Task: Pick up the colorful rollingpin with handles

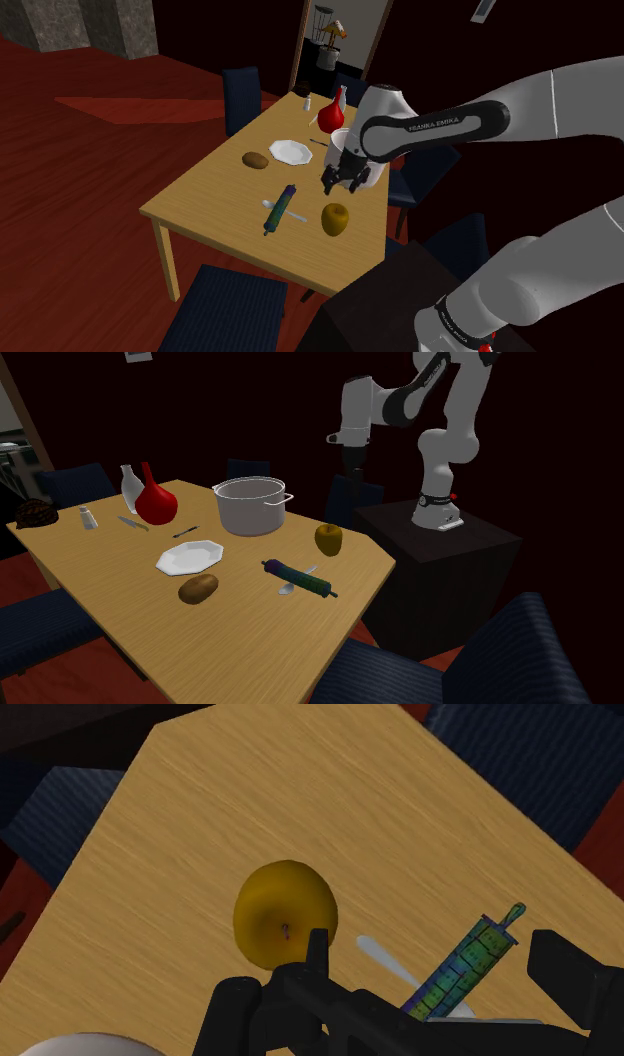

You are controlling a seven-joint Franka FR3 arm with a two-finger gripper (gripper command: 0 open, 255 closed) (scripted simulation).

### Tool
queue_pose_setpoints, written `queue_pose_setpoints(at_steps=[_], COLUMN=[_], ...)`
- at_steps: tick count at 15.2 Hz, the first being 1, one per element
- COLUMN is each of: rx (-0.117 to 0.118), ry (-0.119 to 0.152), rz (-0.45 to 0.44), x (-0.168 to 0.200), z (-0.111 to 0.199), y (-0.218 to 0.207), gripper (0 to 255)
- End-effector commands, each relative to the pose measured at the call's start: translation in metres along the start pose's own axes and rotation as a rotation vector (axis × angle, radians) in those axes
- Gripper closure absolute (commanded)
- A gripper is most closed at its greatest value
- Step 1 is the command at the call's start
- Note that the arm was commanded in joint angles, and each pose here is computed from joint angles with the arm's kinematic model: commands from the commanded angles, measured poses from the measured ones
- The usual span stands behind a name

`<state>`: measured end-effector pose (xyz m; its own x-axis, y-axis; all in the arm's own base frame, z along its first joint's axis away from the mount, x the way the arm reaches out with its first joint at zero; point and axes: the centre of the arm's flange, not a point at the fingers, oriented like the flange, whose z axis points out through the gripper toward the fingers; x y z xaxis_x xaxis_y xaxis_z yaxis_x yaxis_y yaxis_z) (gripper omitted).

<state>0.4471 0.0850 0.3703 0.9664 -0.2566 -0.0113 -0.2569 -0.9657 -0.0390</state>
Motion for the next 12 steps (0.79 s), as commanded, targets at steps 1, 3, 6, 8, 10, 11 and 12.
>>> queue_pose_setpoints(at_steps=[1, 3, 6, 8, 10, 11, 12], rx=[0.008, 0.014, 0.023, 0.030, 0.036, 0.039, 0.042], ry=[0.006, 0.011, 0.018, 0.022, 0.027, 0.029, 0.031], rz=[0.041, 0.080, 0.138, 0.177, 0.216, 0.235, 0.254], x=[0.013, 0.028, 0.050, 0.066, 0.081, 0.090, 0.098], z=[0.023, 0.042, 0.070, 0.089, 0.107, 0.117, 0.126], y=[-0.009, -0.019, -0.033, -0.041, -0.049, -0.053, -0.057], gripper=[0, 0, 0, 0, 0, 0, 0])
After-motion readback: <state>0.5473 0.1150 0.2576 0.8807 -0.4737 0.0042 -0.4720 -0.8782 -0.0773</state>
